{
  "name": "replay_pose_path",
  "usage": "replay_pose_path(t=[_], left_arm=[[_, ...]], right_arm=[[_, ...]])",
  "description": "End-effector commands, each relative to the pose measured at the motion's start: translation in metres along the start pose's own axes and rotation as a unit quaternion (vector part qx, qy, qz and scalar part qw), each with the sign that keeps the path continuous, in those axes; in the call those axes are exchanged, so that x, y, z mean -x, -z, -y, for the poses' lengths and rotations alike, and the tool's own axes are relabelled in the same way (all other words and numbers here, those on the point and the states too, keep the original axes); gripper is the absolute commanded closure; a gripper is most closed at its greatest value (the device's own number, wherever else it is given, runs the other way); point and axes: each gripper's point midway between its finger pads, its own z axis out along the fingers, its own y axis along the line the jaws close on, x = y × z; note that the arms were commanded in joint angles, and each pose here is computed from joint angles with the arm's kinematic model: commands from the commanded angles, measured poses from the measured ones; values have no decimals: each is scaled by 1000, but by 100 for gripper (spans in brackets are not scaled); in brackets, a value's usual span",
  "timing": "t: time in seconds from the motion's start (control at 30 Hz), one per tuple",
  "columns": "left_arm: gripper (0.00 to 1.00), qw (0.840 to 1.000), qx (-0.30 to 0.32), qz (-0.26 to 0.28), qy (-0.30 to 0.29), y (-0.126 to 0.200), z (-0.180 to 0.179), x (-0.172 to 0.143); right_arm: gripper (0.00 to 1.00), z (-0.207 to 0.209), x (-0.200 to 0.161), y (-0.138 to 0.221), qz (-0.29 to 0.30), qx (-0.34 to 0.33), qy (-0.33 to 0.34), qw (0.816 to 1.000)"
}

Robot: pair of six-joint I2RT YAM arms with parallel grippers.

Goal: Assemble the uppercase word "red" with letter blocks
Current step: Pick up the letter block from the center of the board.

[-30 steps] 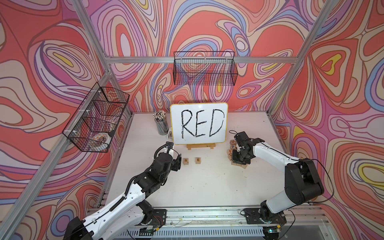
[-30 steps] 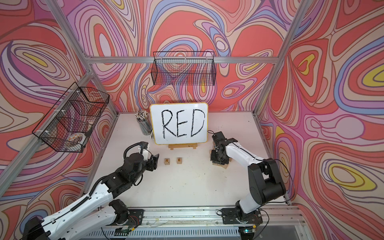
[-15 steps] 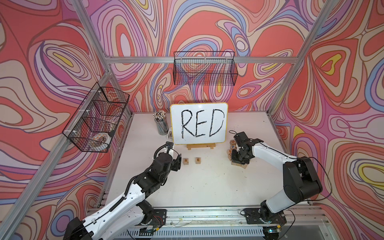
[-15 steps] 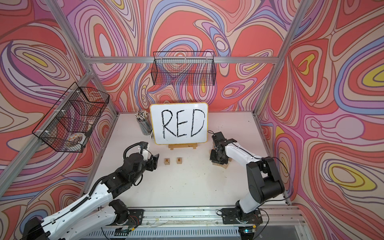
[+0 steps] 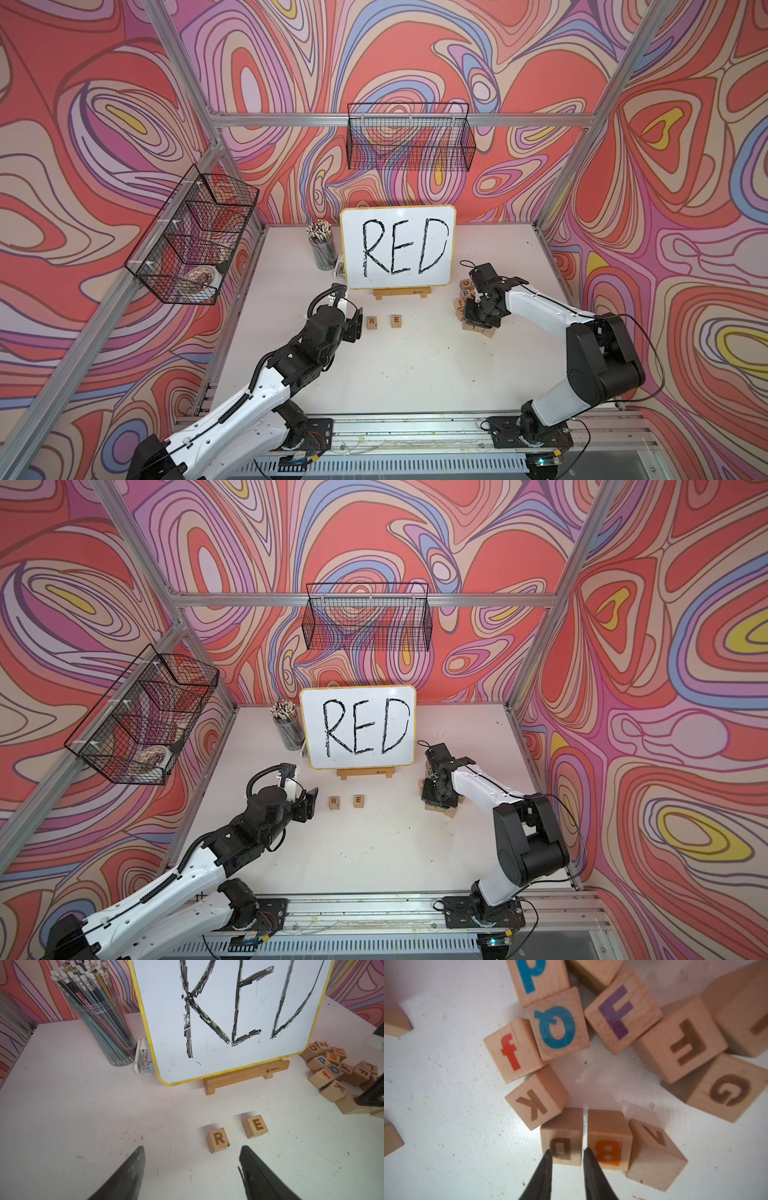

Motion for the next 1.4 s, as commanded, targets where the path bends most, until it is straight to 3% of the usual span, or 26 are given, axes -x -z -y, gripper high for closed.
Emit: replay_pose_path(t=[0.0,0.37,0.7,1.37], left_arm=[[26,1000,7,9,2,1,-4,2],[26,1000,6,6,2,1,-4,1],[25,1000,7,7,2,1,-4,1],[25,1000,9,9,1,3,-5,2]], right_arm=[[71,7,-2,2,4,-11,2,1000],[68,19,1,8,5,-30,10,999],[64,-14,10,22,22,0,45,999],[56,-6,5,-4,8,-19,12,1000]])
